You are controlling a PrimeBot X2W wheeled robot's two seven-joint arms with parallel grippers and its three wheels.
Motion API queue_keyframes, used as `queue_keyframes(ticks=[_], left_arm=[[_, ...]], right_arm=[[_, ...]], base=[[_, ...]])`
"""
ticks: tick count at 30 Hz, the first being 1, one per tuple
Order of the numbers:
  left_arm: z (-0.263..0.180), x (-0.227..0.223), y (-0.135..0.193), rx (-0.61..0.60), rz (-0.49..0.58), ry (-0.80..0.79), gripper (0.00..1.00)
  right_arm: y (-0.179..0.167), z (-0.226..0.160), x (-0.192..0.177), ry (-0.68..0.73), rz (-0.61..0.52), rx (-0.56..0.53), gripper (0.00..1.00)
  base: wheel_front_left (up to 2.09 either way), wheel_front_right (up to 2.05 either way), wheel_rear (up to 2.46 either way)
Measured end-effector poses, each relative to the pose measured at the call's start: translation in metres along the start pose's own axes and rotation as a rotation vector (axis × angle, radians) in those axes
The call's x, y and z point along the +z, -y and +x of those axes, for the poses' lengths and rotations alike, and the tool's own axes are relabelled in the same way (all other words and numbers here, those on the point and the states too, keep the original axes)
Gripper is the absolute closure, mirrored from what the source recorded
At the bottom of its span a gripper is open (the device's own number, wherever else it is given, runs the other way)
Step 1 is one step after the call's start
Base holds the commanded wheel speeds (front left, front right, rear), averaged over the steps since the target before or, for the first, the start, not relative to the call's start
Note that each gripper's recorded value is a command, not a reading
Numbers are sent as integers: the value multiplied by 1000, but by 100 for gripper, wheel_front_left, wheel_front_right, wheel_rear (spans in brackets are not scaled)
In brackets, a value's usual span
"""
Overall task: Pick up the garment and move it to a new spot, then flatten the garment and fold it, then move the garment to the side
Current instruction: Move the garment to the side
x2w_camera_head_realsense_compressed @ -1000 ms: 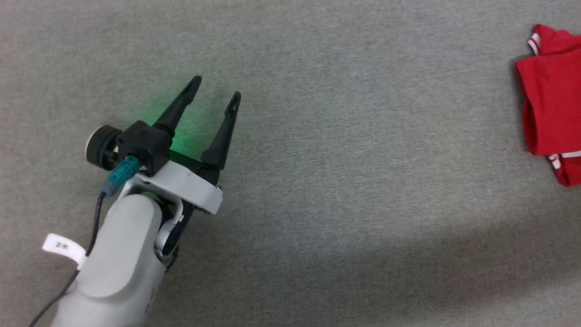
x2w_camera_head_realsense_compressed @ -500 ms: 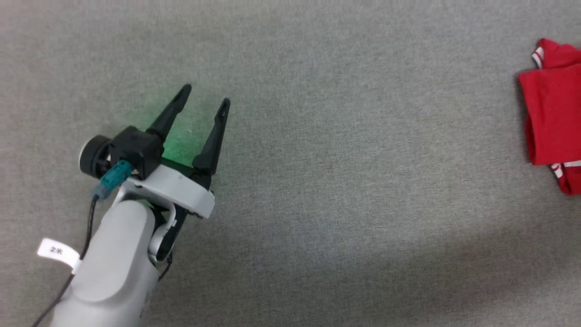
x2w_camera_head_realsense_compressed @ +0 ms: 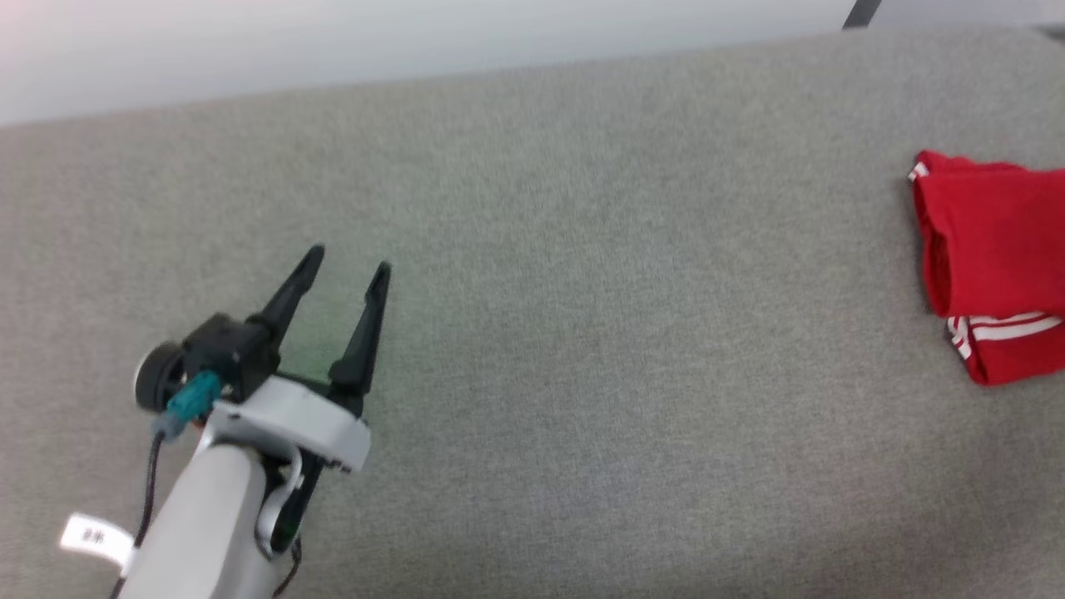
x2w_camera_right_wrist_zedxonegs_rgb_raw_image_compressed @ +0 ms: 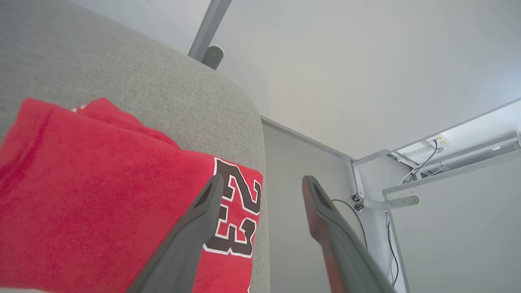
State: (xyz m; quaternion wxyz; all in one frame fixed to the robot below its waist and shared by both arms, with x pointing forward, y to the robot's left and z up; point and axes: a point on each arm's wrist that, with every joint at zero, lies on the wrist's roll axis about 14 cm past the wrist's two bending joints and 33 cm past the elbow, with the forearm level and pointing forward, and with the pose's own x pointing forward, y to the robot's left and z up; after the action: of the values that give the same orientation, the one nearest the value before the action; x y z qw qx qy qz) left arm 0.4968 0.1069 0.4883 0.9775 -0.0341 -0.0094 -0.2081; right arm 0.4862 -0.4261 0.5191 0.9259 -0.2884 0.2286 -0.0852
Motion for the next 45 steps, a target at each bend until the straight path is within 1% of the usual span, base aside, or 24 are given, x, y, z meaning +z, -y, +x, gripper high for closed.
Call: queue_keyframes(ticks=[6,10,15,22,27,33,40,45], left_arm=[[-35,13,-11,69,7,12,0],[-60,21,-17,114,9,22,0],[-88,27,-18,152,-8,34,0],[-125,34,-32,229,-36,56,0],[-151,37,-44,295,-46,74,0],[-181,35,-60,379,-51,78,0],[-201,34,-68,427,-40,80,0],[-211,35,-68,432,-19,80,0]], right_arm=[[-11,-21,25,136,37,21,0],[-30,-36,37,216,87,51,0],[-49,-54,48,296,166,78,0],[-81,-78,81,449,297,134,0],[-114,-96,78,495,358,178,0],[-140,-119,78,554,399,200,0],[-154,-144,76,610,439,189,0],[-157,-159,65,619,465,166,0]], base=[[0,0,0],[0,0,0],[0,0,0],[0,0,0],[0,0,0],[0,0,0],[0,0,0],[0,0,0]])
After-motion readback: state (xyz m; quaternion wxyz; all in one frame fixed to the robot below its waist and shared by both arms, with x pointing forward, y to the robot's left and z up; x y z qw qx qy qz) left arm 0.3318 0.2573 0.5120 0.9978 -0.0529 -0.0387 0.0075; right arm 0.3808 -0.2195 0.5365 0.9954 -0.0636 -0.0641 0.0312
